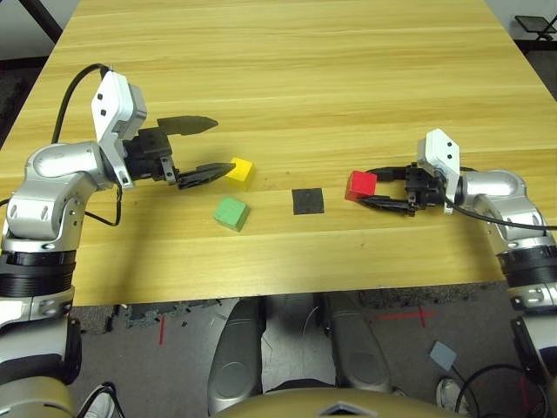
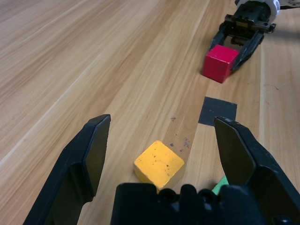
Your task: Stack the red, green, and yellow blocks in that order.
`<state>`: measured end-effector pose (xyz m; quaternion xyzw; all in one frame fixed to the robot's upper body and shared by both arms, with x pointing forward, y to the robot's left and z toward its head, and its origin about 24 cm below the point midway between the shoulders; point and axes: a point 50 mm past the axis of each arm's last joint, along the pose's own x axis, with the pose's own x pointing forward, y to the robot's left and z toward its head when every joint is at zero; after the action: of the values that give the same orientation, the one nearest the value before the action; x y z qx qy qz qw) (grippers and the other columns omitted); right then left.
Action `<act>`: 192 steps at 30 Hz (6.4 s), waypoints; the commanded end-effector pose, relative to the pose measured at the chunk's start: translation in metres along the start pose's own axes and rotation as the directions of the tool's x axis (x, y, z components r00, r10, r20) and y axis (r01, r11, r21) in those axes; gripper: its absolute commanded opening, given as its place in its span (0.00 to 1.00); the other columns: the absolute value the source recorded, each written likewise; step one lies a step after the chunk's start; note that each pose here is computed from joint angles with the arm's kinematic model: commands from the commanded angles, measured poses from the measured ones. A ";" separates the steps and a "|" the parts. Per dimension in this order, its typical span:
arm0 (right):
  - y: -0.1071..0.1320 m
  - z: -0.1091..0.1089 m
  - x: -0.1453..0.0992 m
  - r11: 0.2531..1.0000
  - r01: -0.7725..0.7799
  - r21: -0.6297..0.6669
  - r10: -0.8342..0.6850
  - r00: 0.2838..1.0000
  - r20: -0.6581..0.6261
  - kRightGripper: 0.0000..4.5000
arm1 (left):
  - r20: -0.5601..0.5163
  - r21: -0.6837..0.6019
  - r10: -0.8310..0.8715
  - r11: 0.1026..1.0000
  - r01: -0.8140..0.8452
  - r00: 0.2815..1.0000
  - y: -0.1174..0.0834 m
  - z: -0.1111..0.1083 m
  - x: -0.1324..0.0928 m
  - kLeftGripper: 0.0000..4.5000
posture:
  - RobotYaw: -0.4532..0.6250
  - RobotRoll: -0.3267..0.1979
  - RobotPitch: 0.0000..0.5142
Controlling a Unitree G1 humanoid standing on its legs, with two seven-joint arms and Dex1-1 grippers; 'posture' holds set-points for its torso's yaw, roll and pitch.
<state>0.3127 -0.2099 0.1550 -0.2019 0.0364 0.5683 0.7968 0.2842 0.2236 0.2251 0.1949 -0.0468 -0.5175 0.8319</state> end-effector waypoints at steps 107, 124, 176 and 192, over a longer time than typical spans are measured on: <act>-0.030 0.079 -0.020 0.996 -0.025 -0.085 0.036 0.990 0.136 1.00 | -0.324 -0.023 -0.347 0.933 0.360 0.880 -0.018 -0.005 0.008 0.46 | 0.56 0.58 0.52; -0.010 0.058 -0.018 0.974 -0.201 -0.102 0.207 0.976 0.061 1.00 | -0.218 -0.071 -0.257 0.966 0.247 0.941 -0.034 0.026 0.078 0.46 | 0.54 0.59 0.54; -0.012 0.065 -0.006 0.959 -0.262 -0.108 0.273 0.957 0.101 1.00 | -0.216 -0.073 -0.304 0.953 0.295 0.928 -0.066 0.012 0.123 0.46 | 0.52 0.61 0.60; -0.016 0.063 -0.008 0.963 -0.249 -0.106 0.259 0.960 0.105 1.00 | -0.096 -0.068 -0.292 0.956 0.287 0.952 -0.022 0.040 0.051 0.99 | 0.56 0.63 0.58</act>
<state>0.3138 -0.1971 0.2195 -0.1983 -0.0070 0.6760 0.7097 0.2772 0.1486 0.2440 0.2032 0.0501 -0.6139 0.7611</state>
